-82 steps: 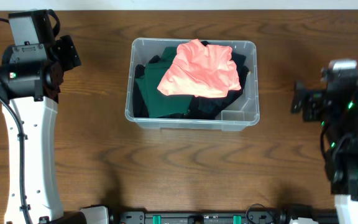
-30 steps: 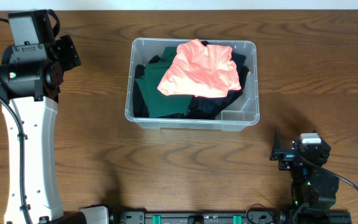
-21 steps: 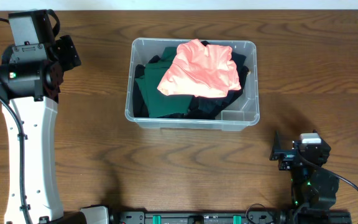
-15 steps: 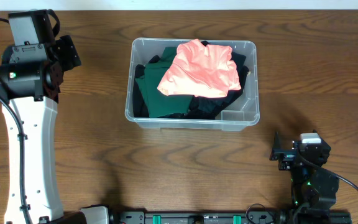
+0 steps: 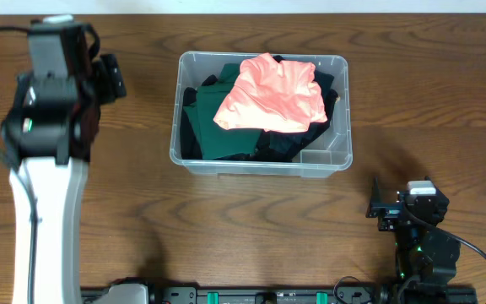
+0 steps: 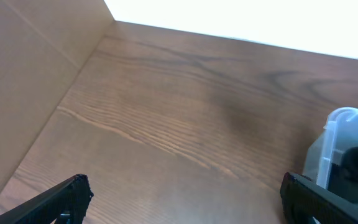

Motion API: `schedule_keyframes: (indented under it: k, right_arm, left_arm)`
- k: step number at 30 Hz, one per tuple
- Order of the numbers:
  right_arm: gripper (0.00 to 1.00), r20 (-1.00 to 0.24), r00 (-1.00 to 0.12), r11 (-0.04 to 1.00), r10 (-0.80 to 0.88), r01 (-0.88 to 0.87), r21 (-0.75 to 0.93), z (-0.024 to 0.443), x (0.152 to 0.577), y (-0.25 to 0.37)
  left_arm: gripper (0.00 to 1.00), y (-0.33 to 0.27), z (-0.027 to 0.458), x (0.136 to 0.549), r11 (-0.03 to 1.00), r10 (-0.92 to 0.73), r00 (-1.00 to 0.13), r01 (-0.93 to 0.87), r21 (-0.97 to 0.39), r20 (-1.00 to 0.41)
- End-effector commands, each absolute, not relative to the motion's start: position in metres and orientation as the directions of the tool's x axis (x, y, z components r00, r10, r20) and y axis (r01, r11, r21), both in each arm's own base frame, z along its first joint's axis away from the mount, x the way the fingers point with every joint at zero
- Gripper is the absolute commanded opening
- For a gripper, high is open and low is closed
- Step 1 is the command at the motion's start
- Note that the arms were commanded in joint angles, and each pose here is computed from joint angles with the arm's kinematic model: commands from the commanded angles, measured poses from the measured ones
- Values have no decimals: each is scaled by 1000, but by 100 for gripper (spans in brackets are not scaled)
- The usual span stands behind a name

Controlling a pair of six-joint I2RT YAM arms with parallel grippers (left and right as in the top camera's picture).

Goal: Pack container

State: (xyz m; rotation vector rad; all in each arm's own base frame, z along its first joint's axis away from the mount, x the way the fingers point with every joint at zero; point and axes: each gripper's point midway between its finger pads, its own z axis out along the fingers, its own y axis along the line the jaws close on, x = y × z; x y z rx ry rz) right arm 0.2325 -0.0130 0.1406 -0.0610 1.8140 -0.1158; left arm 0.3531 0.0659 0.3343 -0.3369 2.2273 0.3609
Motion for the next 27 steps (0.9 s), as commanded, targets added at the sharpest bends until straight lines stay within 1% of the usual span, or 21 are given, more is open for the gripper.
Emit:
schedule_keyframes:
  k: [1,6,11,15,22,27]
  right_arm:
    - [99,-963,-242,992,-116,25,-125,140,232,-15]
    - [99,-963,-242,992,-116,25,-125,140,232,-15]
    - [99,-963,-242,992,-116,25,-125,140,232,-15]
    - [99,-963,-242,992,-116,25,-125,140,232,-15]
    - [99,-963,-242,992,-116,25,-125,140,232,-15]
    - [99,-963,-243,992,-116,25,-125,140,232,-15]
  left_arm:
    - [98,62,338,319,940,-122,-588,-326,96,-799]
    - [98,62,311,273,950,-168,-563,-312,20,-809]
    - [98,48,272,248,981,-69,-527,-192,40,-847]
    - [98,40,237,238,987,-61,-492,-159,21,-869]
    - [98,18,181,235,997,-65,-430,-58,-45,-900]
    - [98,10,141,228,993,-115,-445,-50,-103,-888]
